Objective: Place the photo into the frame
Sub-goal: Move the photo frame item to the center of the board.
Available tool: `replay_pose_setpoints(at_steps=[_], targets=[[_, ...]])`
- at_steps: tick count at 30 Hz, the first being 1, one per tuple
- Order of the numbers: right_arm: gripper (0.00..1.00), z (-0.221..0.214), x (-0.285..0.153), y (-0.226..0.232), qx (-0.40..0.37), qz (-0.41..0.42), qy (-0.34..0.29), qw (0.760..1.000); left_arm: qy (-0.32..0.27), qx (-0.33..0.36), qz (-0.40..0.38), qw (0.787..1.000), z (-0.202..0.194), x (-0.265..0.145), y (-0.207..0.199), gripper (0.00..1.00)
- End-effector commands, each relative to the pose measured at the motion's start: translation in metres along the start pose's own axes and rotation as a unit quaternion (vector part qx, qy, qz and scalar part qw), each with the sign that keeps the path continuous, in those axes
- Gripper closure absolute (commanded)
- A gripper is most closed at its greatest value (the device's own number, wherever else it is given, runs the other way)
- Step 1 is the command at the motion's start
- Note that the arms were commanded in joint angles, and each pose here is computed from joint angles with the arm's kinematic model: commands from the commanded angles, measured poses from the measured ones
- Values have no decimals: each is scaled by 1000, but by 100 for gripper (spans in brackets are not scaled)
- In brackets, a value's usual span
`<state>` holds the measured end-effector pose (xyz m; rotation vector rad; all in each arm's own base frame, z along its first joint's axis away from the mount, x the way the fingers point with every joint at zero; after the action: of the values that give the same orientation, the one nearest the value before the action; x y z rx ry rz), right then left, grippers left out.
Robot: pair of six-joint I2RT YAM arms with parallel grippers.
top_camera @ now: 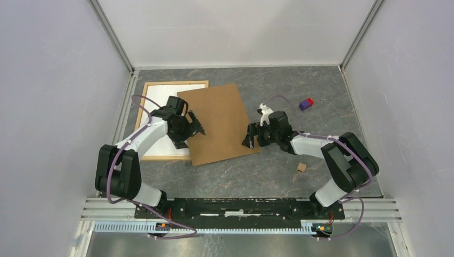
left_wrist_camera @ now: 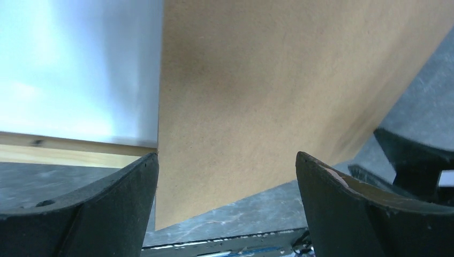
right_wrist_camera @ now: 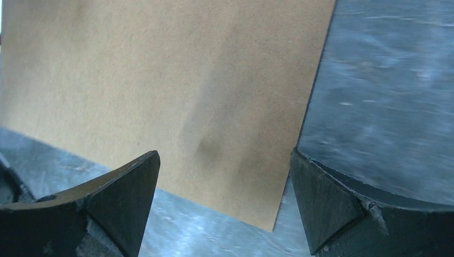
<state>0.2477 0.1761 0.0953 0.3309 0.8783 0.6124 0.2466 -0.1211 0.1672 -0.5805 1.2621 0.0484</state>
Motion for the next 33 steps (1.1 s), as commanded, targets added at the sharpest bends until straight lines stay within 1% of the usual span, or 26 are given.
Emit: replay_pose_setpoints(at_steps=[1, 3, 4, 5, 6, 8, 11, 15, 18, 19, 21, 22, 23, 26, 29, 31, 33], targets=[[3, -63, 5, 40, 73, 83, 173, 979, -44, 23, -30, 998, 20, -19, 5, 0], [3, -69, 8, 53, 66, 99, 181, 976, -48, 29, 24, 998, 29, -20, 23, 0], [3, -72, 9, 59, 62, 109, 186, 975, -54, 34, 66, 996, 34, -21, 33, 0], [3, -73, 10, 64, 56, 118, 187, 974, -61, 38, 102, 992, 37, -26, 42, 0], [3, -74, 10, 68, 51, 124, 187, 973, -79, 46, 139, 986, 41, -30, 50, 0], [2, -71, 10, 69, 41, 131, 186, 973, -106, 65, 184, 975, 46, -41, 61, 0], [2, -61, 9, 63, 13, 109, 185, 977, -140, 86, 208, 964, 51, -63, 64, 0], [2, -50, 4, 53, 1, 105, 175, 979, -225, 77, 238, 942, 66, -87, 64, 0], [2, -46, -4, 42, 2, 103, 163, 981, -275, 61, 239, 929, 89, -97, 58, 0], [2, -44, -5, 38, 4, 101, 158, 982, -296, 56, 249, 920, 100, -100, 57, 0], [2, -41, -5, 34, 6, 108, 153, 982, -315, 41, 257, 913, 124, -101, 59, 0], [2, -39, -3, 32, 9, 113, 151, 982, -315, 34, 255, 914, 137, -98, 60, 0], [2, -37, -1, 30, 14, 120, 147, 982, -311, 15, 259, 915, 153, -96, 73, 0], [2, -31, 11, 23, 41, 127, 132, 982, -290, 1, 208, 934, 185, -87, 84, 0], [2, -23, 19, 20, 68, 146, 106, 981, -290, 5, 196, 937, 208, -74, 101, 0], [3, -18, 25, 20, 80, 156, 90, 980, -264, -1, 183, 947, 222, -61, 115, 0], [5, -14, 31, 21, 92, 172, 84, 977, -246, -14, 179, 952, 234, -55, 132, 0]])
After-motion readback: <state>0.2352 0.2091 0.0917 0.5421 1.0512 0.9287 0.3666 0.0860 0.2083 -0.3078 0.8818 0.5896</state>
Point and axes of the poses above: each gripper's point midway between its finger pads, its own x axis out along the fingers, its own y axis along the line the jaws close on, z = x × y, the point moved 10 cm from there along -x, back along the fingers, and after that the axes turned 6 degrees about x, right-handed, at the moved point
